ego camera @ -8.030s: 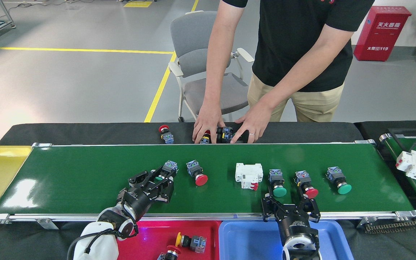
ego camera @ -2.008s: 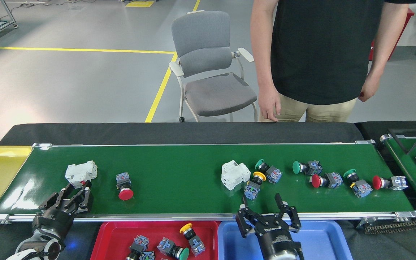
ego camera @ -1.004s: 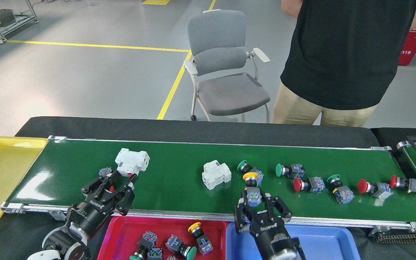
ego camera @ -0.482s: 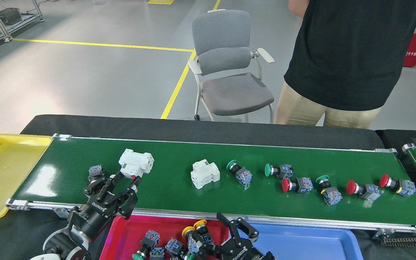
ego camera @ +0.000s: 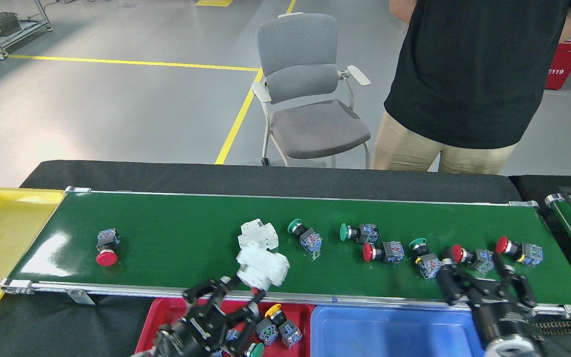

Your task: Pick switch part from conveyor to tray

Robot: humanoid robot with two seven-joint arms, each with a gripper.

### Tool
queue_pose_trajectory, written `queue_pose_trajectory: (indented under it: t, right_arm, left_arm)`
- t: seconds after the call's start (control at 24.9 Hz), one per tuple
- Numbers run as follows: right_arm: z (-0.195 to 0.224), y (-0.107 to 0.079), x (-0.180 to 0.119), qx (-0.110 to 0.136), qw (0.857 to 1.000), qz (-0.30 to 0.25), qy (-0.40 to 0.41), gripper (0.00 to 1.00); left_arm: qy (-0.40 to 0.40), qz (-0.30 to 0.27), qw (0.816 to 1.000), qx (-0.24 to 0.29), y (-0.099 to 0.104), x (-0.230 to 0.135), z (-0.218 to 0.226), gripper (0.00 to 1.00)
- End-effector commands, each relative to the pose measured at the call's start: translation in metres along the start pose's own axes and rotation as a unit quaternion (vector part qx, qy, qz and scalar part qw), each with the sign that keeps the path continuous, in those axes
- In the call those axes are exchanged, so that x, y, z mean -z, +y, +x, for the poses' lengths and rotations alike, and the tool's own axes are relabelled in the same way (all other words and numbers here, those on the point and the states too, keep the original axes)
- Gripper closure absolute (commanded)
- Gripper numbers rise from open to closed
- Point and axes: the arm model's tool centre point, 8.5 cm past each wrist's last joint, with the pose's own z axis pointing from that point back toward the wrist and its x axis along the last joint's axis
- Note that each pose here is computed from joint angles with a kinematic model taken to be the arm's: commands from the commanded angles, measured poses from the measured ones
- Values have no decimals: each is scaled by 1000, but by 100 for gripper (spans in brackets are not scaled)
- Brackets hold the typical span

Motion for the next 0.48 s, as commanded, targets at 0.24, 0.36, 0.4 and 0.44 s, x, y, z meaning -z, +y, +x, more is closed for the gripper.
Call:
queue_pose_trajectory:
  t: [0.24, 0.36, 0.4, 0.44]
  right_arm:
    - [-34, -7, 6, 1, 1000, 5, 1, 0]
    - [-33, -5, 5, 1, 1000, 6, 0, 0]
    - [-33, -5, 5, 1, 1000, 6, 0, 0]
    - [-33, -5, 5, 0, 1000, 6, 0, 0]
  left_arm:
    - [16, -16, 1000, -5, 11, 24, 18, 32]
    - [31, -11, 999, -15, 12, 27, 24, 0]
    - [31, -10, 999, -16, 13, 29, 27, 0]
    - [30, -10, 999, -16, 13, 29, 28, 0]
